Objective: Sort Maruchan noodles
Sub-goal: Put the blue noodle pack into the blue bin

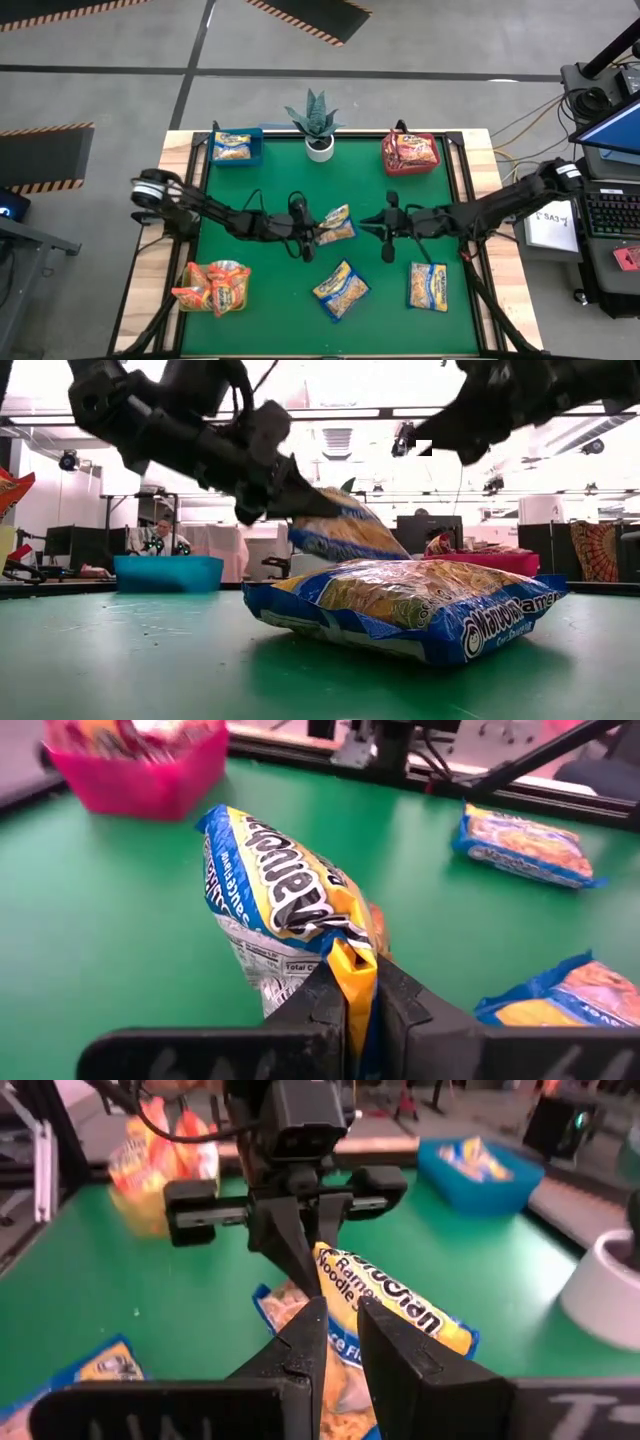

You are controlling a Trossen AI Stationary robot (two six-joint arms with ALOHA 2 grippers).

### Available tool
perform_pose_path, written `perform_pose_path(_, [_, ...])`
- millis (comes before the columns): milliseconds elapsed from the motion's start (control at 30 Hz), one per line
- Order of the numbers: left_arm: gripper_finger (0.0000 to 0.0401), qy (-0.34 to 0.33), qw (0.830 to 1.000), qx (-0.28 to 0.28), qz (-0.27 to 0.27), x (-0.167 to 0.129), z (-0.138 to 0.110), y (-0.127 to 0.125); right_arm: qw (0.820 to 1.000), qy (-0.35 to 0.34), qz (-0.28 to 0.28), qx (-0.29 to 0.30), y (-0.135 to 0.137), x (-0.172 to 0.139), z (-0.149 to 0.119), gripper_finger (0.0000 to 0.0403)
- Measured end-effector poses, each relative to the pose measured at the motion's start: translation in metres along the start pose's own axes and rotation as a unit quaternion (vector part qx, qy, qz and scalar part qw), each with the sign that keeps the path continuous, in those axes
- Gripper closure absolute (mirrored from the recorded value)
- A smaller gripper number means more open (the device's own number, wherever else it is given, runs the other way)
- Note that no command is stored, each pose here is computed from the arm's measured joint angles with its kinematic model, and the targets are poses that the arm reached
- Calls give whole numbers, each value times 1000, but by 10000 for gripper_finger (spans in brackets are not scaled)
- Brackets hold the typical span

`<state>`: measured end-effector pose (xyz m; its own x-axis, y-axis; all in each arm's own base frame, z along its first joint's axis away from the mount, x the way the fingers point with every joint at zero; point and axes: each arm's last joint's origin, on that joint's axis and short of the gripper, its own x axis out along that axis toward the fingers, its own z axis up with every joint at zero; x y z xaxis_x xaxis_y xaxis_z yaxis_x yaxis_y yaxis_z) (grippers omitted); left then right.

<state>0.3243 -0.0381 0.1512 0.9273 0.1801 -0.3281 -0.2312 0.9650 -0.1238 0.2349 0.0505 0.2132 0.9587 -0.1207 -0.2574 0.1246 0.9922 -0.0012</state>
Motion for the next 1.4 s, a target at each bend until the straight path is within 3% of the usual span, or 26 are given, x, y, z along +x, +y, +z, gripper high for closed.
perform_pose_path(333, [401, -14, 996, 56, 62, -41, 42, 8, 999, -33, -25, -12, -5, -11, 12, 351])
perform_pose_path(533, [401, 3, 983, 88, 161, -71, 61, 26, 997, -37, -64, -12, -6, -10, 15, 351])
perform_pose_path(733, [401, 46, 963, 89, 250, -103, 70, 56, 996, -47, -69, -33, -7, -9, 24, 351])
perform_pose_path(900, [401, 78, 929, 88, 351, -124, 75, 86, 994, -53, -89, -45, -15, -6, 32, 351])
perform_pose_path(1100, [401, 134, 871, 92, 463, -134, 81, 128, 990, -50, -122, -54, -31, -2, 35, 351])
perform_pose_path(1300, [401, 180, 823, 69, 534, -131, 77, 171, 987, -43, -146, -55, -42, 0, 34, 351])
perform_pose_path(1400, [401, 201, 807, 62, 552, -125, 71, 186, 987, -31, -148, -59, -43, 0, 32, 351])
